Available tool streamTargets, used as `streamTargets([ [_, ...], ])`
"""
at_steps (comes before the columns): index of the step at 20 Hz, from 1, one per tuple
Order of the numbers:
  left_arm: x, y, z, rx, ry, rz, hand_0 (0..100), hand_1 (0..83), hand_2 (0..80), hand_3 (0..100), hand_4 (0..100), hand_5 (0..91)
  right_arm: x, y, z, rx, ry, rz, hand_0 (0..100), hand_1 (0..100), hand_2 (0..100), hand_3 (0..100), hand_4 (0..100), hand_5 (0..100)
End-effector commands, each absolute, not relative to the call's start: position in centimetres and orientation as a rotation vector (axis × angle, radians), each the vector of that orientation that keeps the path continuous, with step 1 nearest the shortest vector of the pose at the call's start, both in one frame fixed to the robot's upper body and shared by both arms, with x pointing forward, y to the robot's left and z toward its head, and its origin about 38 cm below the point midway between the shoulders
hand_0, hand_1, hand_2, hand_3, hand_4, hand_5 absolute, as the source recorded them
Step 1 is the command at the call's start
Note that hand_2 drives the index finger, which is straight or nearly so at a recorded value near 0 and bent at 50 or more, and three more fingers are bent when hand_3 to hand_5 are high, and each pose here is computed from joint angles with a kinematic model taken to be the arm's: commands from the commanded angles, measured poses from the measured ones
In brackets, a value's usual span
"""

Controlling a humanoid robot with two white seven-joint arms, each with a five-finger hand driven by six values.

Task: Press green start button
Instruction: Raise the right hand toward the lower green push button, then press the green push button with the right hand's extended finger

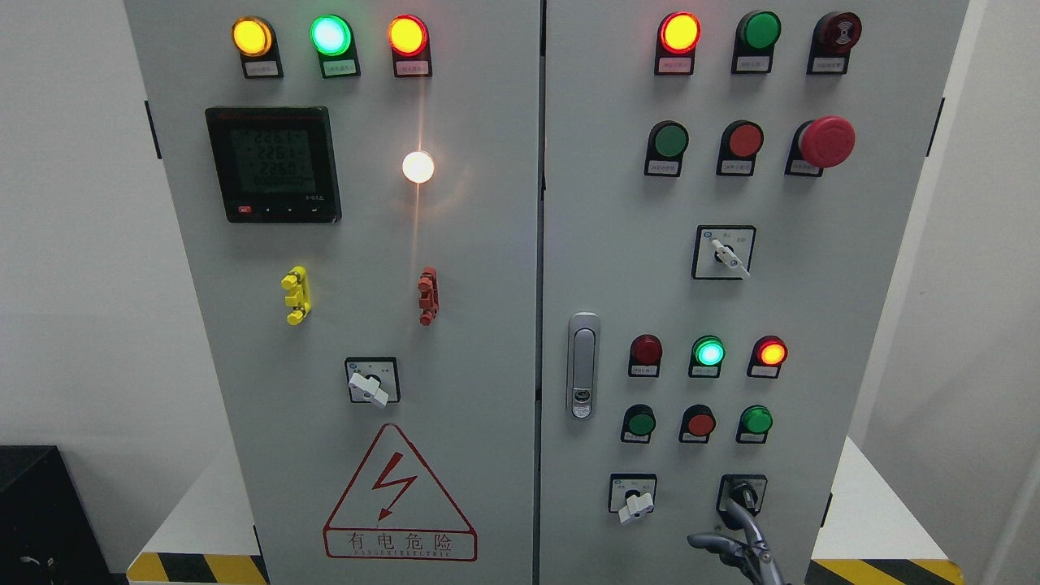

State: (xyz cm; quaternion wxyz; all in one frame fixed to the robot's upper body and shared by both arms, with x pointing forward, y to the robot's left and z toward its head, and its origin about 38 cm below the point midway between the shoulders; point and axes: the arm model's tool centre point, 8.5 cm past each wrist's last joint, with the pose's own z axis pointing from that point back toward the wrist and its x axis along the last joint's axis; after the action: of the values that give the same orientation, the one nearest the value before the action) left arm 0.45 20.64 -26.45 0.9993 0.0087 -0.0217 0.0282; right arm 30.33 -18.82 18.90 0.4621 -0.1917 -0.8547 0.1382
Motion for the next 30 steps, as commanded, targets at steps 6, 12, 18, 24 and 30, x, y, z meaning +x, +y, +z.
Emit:
streamTargets([
  [6,2.9,20.6,-26.4,0.015,-0.093,0.055,12,55.6,0.0,0,0,0.0,31.3,-18.0,20.2,-1.046,-2.049,0.687,26,33,0,79,79,92],
  [12,2.9,20.6,-26.4,0.015,-0.093,0.055,12,55.6,0.0,0,0,0.0,32.8,-17.7,20.0,-1.166,-2.017,0.766,29,33,0,80,80,94],
  [18,2.9,20.6,-26.4,0.015,-0.093,0.055,12,55.6,0.0,0,0,0.0,34.8,-17.5,19.5,-1.185,-2.001,0.791,32,32,0,80,80,93],
  [24,2.9,20.6,-26.4,0.015,-0.093,0.055,12,55.6,0.0,0,0,0.0,36.5,-16.9,19.0,-1.186,-1.976,0.821,33,32,0,80,80,93],
  [30,2.9,20.6,-26.4,0.015,-0.093,0.055,12,55.6,0.0,0,0,0.0,38.0,-16.5,18.1,-1.165,-1.951,0.849,35,32,0,80,80,92],
])
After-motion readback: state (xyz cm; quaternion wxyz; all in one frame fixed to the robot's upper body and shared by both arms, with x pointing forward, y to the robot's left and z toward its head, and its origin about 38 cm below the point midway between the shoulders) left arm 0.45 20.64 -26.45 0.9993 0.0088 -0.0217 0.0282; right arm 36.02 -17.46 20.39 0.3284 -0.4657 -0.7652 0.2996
